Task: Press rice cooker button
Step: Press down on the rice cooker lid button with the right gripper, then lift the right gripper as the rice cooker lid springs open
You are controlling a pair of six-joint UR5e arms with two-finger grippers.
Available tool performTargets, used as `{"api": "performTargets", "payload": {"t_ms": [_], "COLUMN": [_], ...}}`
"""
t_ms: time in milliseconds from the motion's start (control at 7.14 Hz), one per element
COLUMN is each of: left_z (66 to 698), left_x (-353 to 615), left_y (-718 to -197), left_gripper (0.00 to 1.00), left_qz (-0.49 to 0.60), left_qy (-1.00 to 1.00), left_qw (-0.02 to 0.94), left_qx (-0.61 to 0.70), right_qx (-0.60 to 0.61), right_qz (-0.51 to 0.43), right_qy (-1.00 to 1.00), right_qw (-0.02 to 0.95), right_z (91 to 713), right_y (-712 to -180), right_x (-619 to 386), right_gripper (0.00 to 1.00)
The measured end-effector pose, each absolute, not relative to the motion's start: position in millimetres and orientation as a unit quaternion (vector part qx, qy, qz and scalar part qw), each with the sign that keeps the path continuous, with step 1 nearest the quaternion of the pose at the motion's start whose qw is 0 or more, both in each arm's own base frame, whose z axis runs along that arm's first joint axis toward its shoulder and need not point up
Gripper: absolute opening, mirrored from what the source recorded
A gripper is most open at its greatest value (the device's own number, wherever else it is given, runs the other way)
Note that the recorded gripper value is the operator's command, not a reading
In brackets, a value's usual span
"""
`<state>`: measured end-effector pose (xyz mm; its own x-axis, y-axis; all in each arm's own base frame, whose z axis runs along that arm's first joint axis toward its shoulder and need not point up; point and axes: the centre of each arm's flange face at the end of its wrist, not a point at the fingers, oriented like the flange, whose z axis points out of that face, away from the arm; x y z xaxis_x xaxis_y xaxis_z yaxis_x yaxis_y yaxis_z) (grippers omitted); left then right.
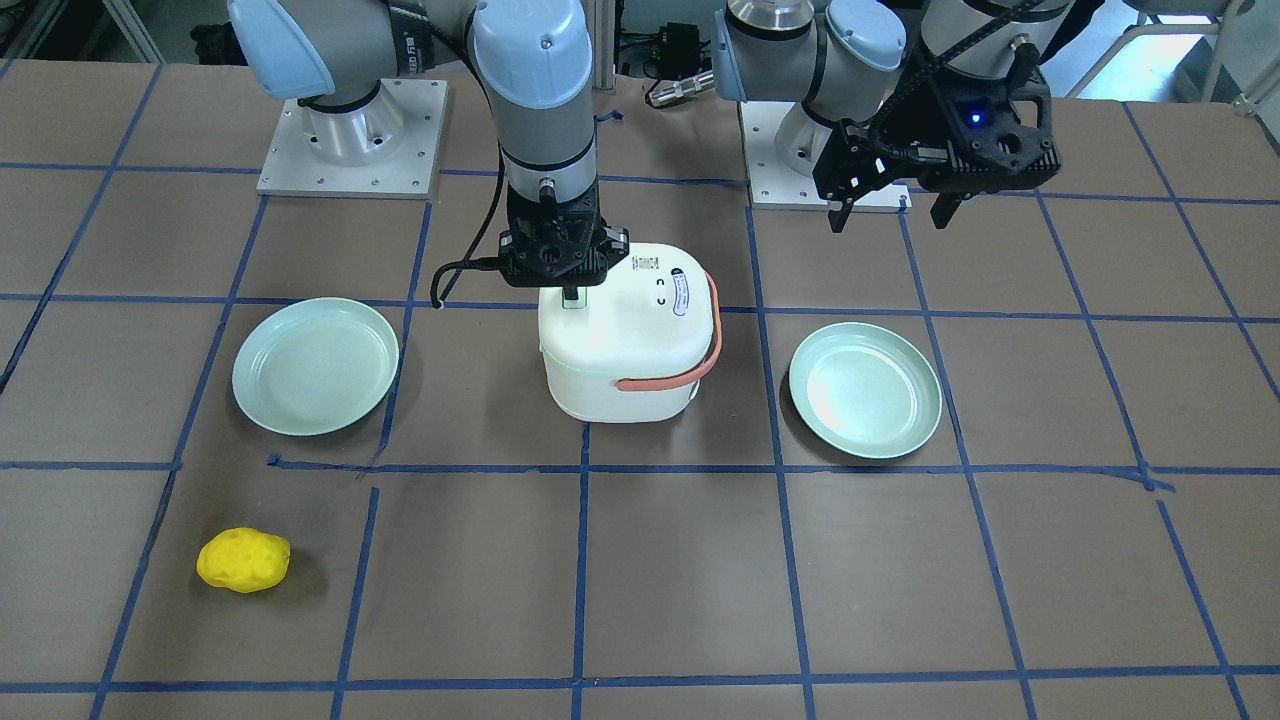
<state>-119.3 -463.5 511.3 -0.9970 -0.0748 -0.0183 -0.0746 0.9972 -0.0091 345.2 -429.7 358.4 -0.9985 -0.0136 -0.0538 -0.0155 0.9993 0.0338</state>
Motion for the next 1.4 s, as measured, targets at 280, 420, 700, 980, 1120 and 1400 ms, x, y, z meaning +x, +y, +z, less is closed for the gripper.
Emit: {"api": "performTargets", "payload": {"t_ms": [280, 420, 700, 980, 1120, 1400], "left_z": [511.4, 511.4, 511.4, 511.4, 511.4, 511.4], "left_x": [-119.3, -119.3, -119.3, -119.3, -119.3, -119.3], "left_y": [-463.5, -463.5, -463.5, -463.5, -463.5, -463.5], "left_gripper": [1.0, 1.0, 1.0, 1.0, 1.0, 1.0], "left_qz": [-0.004, -0.004, -0.004, -0.004, -0.004, -0.004], "left_qy": [0.999, 0.999, 0.999, 0.999, 0.999, 0.999], "left_qw": [0.009, 0.009, 0.009, 0.009, 0.009, 0.009], "left_qx": [-0.037, -0.038, -0.037, -0.038, -0.038, -0.037], "right_qx": [-0.007, -0.007, -0.007, -0.002, 0.004, 0.019], "right_qz": [0.018, 0.019, 0.009, -0.013, -0.02, -0.014], "right_qy": [0.999, 0.999, 1.0, 1.0, 1.0, 1.0], "right_qw": [0.026, 0.026, 0.022, 0.021, 0.014, 0.004], "right_z": [357.6, 357.0, 366.0, 392.8, 408.5, 448.9], "right_y": [-429.3, -429.4, -432.9, -443.6, -452.1, -474.6], "right_x": [345.1, 345.1, 343.9, 338.0, 330.8, 297.3], "right_gripper": [0.0, 0.87, 1.0, 1.0, 1.0, 1.0]}}
